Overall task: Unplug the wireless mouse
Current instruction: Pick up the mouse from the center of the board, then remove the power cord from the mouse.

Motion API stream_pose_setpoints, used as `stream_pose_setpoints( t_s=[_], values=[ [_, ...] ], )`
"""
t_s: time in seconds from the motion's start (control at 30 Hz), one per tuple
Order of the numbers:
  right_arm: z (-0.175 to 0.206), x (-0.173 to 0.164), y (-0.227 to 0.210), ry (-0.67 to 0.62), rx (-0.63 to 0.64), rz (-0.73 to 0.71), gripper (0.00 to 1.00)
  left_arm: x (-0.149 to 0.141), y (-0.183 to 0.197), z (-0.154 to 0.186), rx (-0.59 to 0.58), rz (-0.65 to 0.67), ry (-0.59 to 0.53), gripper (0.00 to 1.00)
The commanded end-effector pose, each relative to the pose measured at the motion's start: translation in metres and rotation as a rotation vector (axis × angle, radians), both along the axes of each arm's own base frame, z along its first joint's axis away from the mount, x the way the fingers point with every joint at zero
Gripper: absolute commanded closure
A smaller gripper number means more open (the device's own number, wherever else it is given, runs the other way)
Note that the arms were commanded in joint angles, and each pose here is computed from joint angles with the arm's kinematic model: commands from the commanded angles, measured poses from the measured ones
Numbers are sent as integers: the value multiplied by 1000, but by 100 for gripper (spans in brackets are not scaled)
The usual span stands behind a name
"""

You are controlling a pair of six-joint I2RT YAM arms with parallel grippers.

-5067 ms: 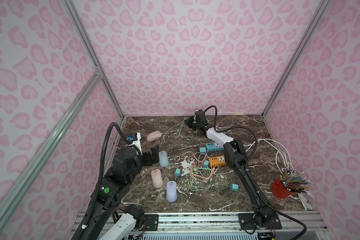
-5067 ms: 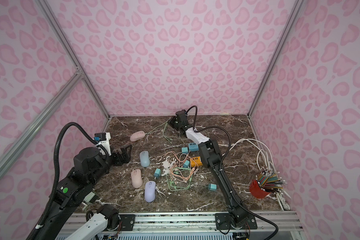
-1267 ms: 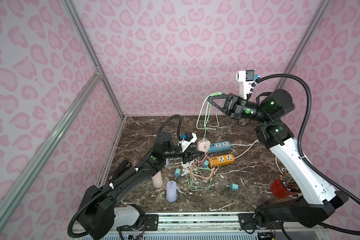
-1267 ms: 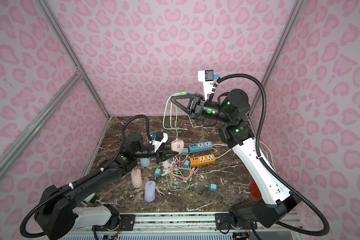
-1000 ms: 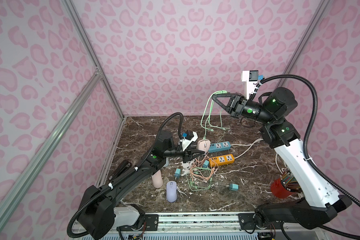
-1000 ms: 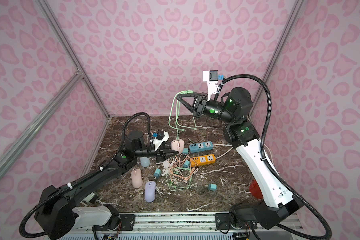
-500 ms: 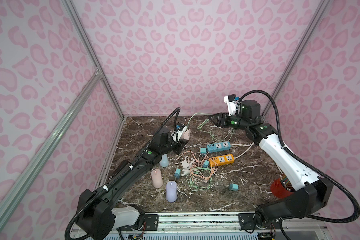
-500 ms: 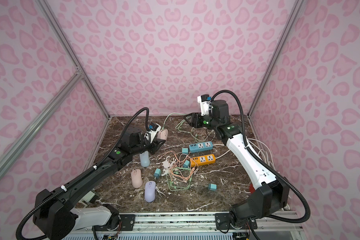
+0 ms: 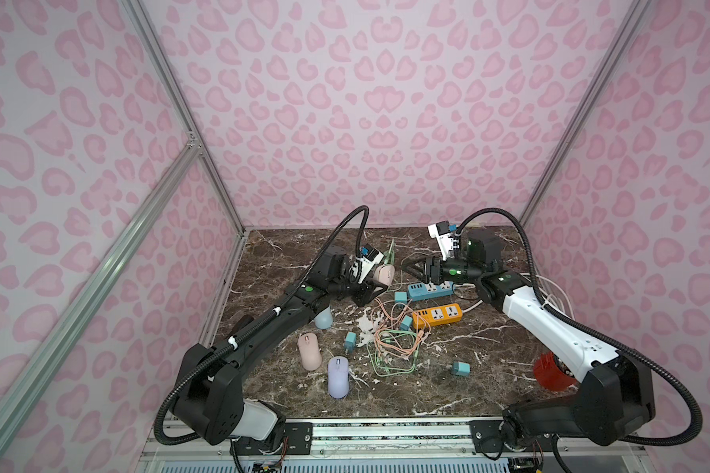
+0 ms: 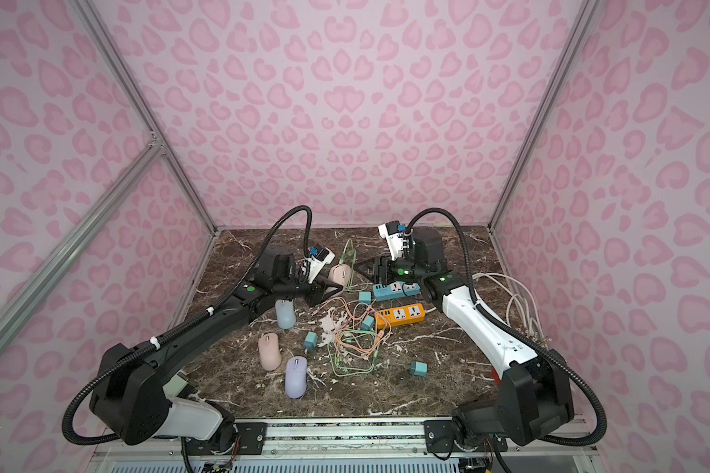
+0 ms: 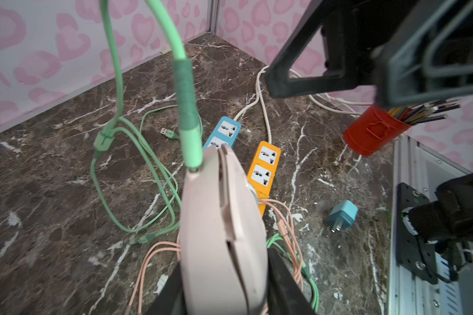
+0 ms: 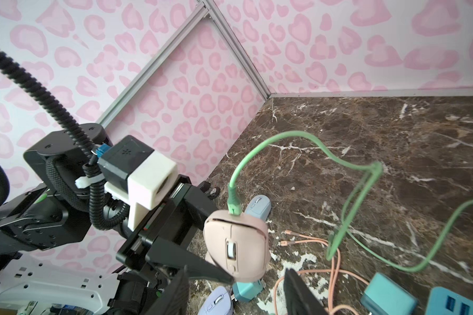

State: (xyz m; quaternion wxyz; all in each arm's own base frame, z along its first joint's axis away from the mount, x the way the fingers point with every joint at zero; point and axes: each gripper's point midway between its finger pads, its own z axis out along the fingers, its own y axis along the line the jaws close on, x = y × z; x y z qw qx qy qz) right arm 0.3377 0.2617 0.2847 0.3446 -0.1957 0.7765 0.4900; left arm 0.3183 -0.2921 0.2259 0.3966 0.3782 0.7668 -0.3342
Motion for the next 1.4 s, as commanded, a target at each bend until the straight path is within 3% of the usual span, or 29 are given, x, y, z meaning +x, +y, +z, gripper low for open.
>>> stream_pose_setpoints(
  t_s=[0.0,0.47,0.77,1.37],
  values=[
    [6,5,4,-30,7,17,43,-8,-12,19,-83,-80,-27,79],
    [10,17,20,-37,-10,22,44,-23,-21,35,-165,-177,-25,79],
    [17,18,28,-52,-5,28,52,-23,-22,33,-163,-182,-13,80],
    [40,12,26,-83,5,1,100,-22,-22,26,-117,-159,3,77]
  ],
)
